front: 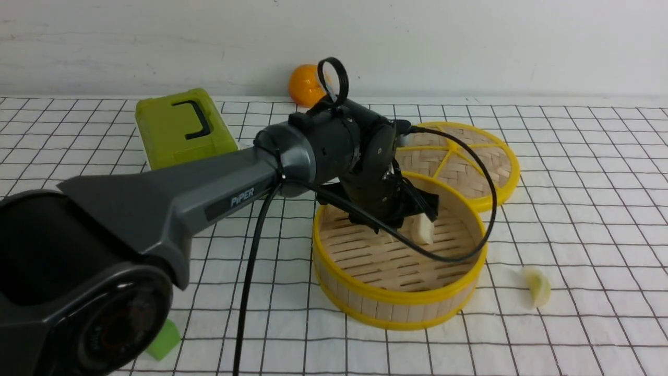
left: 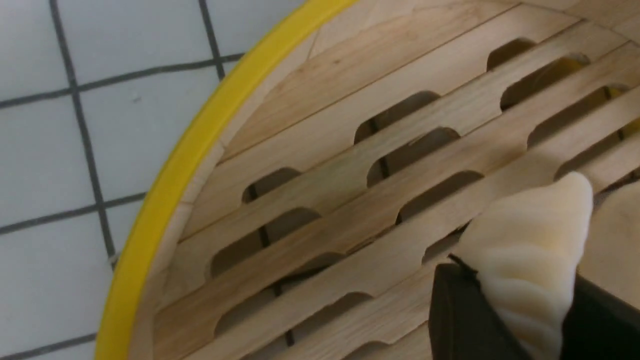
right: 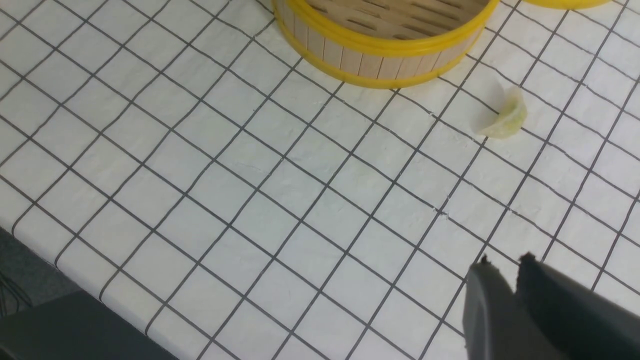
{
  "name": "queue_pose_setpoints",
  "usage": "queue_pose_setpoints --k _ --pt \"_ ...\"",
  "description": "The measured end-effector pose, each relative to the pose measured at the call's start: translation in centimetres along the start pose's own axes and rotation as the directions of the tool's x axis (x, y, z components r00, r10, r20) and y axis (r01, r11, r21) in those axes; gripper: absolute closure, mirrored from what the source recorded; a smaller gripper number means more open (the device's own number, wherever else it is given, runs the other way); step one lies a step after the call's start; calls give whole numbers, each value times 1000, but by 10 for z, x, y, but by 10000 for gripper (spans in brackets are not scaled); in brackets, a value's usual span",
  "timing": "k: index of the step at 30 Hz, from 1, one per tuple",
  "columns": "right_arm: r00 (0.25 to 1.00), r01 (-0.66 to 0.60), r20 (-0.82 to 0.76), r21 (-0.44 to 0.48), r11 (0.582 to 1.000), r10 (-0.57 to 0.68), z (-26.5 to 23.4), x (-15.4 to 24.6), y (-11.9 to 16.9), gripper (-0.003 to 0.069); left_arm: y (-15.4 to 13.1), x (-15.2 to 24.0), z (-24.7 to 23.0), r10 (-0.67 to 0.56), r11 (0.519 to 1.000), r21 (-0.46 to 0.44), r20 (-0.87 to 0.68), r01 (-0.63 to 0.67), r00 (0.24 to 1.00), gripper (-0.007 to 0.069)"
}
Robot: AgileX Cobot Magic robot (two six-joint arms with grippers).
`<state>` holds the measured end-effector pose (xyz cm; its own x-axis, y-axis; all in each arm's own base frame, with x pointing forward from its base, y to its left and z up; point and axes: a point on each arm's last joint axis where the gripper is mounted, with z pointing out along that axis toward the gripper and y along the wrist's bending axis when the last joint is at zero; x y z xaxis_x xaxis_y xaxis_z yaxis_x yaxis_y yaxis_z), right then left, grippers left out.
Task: Put the dumplings into the steamer on the table with the white tablecloth.
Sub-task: 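Place the dumpling into the bamboo steamer basket with the left gripper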
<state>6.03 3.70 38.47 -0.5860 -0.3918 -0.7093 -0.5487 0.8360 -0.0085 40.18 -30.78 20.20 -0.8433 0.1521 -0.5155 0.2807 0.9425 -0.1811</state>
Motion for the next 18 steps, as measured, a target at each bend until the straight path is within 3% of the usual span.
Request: queue_pose_setpoints --k 6,11,15,18 --pt "1000 0 17 4 1000 0 0 -2 0 567 1 4 9 1 1000 -13 -26 -2 1000 433" --pt "999 0 46 11 1000 0 0 -4 -1 566 2 -1 -2 9 999 -51 -70 -13 998 298" --pt "997 -36 72 49 998 33 1 -7 -5 566 -3 -28 -55 62 994 -87 -45 -66 997 212" --pt "994 -91 74 112 989 83 5 -11 -13 566 -6 -43 -102 109 990 -85 -4 -108 994 201"
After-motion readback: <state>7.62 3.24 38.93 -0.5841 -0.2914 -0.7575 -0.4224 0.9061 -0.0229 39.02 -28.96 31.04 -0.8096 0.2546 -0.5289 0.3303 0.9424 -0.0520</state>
